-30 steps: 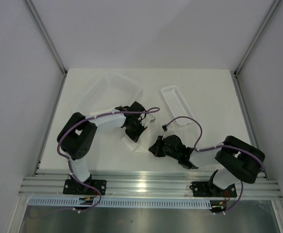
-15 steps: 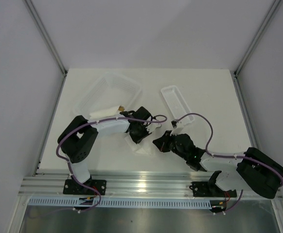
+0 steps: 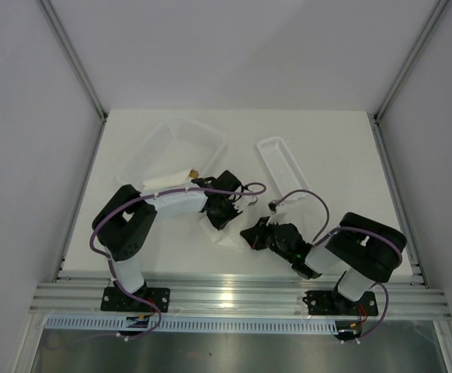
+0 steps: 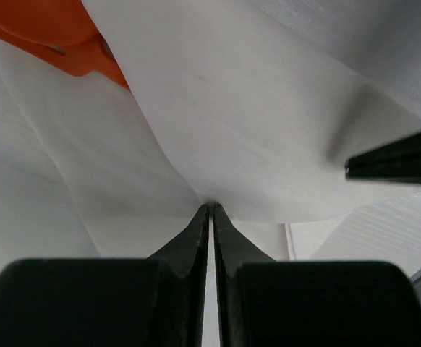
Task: Place the utensils on the paper napkin and roll it up
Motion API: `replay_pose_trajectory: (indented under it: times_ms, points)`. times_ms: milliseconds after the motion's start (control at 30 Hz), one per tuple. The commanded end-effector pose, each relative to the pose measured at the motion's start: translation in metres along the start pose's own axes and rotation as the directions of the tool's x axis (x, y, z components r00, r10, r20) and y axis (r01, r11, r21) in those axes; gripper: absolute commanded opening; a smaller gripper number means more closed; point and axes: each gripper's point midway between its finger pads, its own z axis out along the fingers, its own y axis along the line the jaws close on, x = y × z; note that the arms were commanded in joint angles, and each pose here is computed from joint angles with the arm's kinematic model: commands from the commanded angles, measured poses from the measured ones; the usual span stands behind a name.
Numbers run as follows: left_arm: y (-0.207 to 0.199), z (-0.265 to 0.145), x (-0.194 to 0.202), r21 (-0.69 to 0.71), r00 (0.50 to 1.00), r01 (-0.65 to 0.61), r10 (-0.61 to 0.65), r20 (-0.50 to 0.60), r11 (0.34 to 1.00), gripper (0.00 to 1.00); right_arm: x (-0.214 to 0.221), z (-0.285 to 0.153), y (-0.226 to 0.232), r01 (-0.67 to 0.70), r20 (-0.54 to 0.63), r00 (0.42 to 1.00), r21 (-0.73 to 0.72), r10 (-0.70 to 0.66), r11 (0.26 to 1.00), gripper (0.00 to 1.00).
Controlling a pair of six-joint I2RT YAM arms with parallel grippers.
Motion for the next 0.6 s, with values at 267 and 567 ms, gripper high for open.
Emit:
replay_pose_trajectory:
  times_ms: [267, 567]
  points:
    - [-0.008, 0.019, 0.024, 0.033, 0.996, 0.017, -0.014, -0.089, 0.999, 0.08, -0.023, 0.033, 0.045, 0.115, 0.138, 0.985, -0.070, -0.105, 0.991, 0.00]
    - [-0.006, 0.020, 0.025, 0.030, 0.996, 0.017, -0.014, -0.092, 0.999, 0.08, -0.006, 0.045, 0.017, 0.118, 0.084, 0.989, 0.065, -0.124, 0.991, 0.00]
